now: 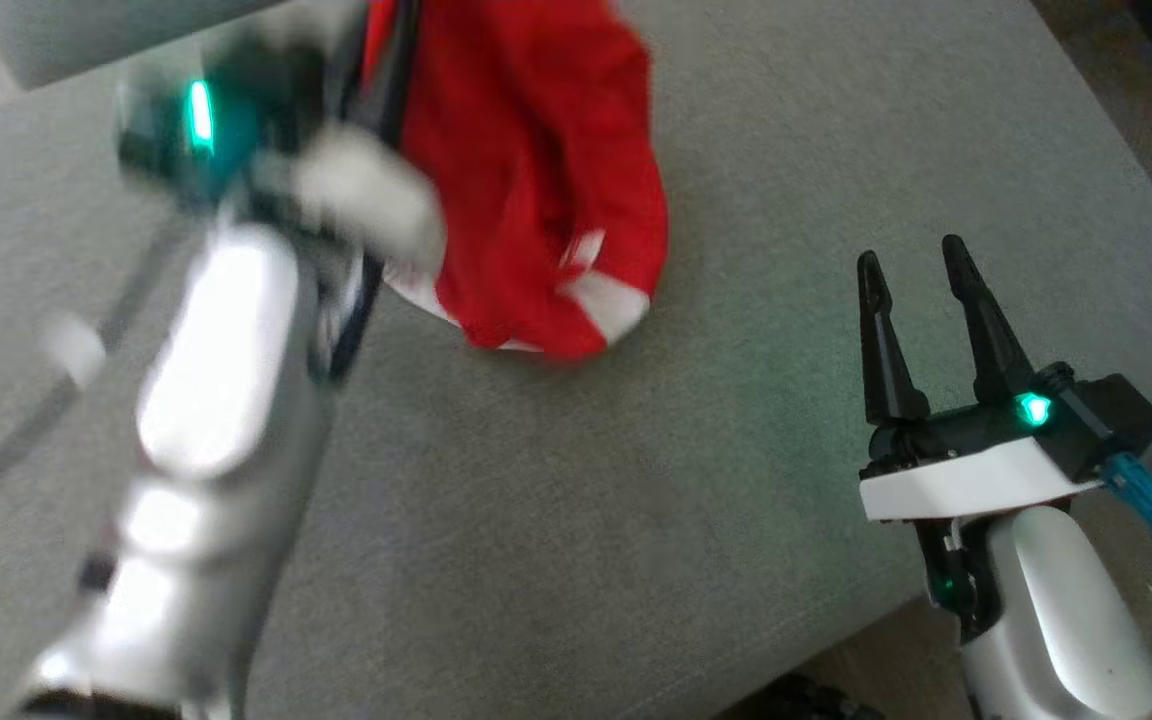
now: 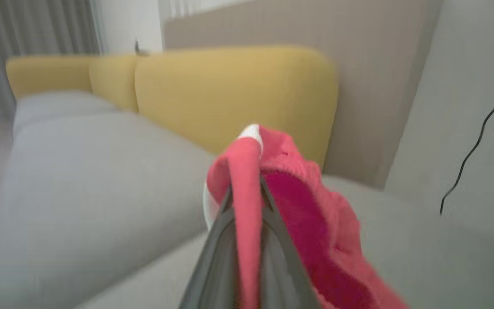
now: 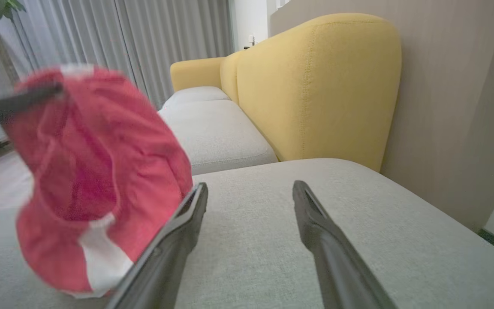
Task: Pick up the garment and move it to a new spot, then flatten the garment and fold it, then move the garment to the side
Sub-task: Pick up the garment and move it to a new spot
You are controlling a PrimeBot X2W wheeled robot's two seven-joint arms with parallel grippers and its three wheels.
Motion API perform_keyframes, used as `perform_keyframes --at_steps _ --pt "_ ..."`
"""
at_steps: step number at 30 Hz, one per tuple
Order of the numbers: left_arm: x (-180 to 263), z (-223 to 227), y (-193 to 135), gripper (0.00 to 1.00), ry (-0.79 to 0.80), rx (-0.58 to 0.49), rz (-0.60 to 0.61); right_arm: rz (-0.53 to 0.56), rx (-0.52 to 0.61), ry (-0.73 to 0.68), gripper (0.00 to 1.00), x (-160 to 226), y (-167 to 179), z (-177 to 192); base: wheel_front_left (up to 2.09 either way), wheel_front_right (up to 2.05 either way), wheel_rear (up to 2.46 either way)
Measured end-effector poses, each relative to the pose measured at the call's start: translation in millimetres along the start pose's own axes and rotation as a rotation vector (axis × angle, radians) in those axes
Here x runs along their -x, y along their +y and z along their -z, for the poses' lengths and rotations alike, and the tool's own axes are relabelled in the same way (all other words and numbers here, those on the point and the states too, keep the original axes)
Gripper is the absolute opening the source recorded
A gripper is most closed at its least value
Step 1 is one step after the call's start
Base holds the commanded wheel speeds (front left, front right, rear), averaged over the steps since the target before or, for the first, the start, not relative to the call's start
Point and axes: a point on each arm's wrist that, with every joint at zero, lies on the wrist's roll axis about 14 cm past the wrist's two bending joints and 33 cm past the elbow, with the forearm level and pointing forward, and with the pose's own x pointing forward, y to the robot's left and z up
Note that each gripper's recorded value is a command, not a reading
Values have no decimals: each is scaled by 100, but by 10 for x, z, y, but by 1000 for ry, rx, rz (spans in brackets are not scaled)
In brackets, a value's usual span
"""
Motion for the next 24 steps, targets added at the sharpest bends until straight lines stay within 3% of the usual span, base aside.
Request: perform_keyframes --at_steps 3,5,6,7,14,18,24 --pt "280 909 1 0 169 86 -41 26 11 20 100 20 -83 56 0 0 0" --pt "525 1284 42 0 225 137 -95 28 15 33 100 12 -90 98 0 0 0" --pt "647 1406 71 25 238 154 -124 23 18 36 100 2 -76 110 0 0 0" --pt "764 1495 112 100 243 169 -158 18 19 38 100 -5 -60 124 0 0 0" --pt "1493 1637 286 100 245 219 -353 -51 36 64 100 -7 167 247 0 0 0" --pt "1868 1278 469 100 134 212 -487 -97 18 64 100 25 332 267 0 0 0" --pt "2510 675 673 100 -19 95 -661 -169 -6 22 100 66 577 140 0 0 0"
